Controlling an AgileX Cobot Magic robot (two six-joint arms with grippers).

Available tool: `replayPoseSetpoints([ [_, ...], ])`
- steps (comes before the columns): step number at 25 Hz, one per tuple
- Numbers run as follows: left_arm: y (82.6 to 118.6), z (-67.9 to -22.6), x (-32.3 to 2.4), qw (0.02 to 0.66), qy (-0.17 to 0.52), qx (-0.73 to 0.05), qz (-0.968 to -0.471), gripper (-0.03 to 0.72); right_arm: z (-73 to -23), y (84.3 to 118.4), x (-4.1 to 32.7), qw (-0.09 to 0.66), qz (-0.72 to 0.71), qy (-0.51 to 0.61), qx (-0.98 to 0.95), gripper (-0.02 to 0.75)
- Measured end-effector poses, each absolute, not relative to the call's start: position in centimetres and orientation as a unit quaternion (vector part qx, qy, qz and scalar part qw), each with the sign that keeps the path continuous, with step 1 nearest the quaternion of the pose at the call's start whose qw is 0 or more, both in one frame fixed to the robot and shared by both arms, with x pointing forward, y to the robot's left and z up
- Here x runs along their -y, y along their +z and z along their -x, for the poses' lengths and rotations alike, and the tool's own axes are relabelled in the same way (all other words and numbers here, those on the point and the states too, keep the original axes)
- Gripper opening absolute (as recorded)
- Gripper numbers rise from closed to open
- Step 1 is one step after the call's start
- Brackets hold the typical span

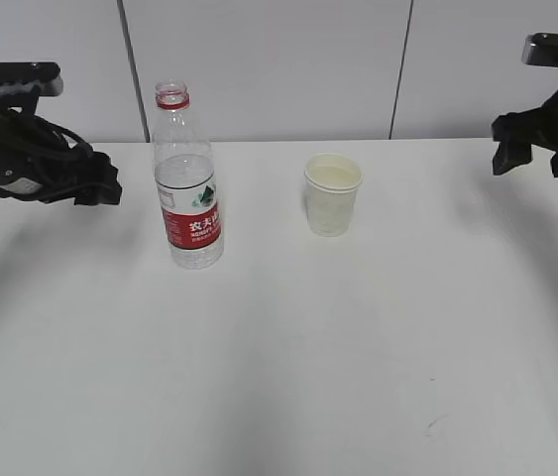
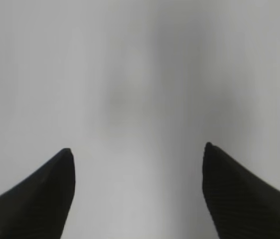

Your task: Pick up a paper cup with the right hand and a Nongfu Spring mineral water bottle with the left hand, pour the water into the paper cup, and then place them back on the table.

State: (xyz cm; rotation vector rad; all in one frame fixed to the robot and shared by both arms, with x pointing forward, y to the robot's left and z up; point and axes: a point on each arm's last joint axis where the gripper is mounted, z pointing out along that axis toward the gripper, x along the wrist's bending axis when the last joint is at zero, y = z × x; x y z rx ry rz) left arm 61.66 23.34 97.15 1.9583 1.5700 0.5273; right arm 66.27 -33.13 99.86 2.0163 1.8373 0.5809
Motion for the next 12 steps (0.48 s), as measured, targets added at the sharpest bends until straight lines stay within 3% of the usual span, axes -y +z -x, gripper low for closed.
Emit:
replayPoseSetpoints([
  [5,98.2,-61.7,-24.3,0.251,0.14,-0.608,-0.741,0.573,-66.0,100.4,33.0,0.154,-0.702,0.185,-0.67,0.59],
  [12,100.0,-61.7,-25.5,0.156,0.139,-0.602,-0.771,0.573,-65.4,101.0,32.9,0.113,-0.702,0.154,-0.686,0.59],
])
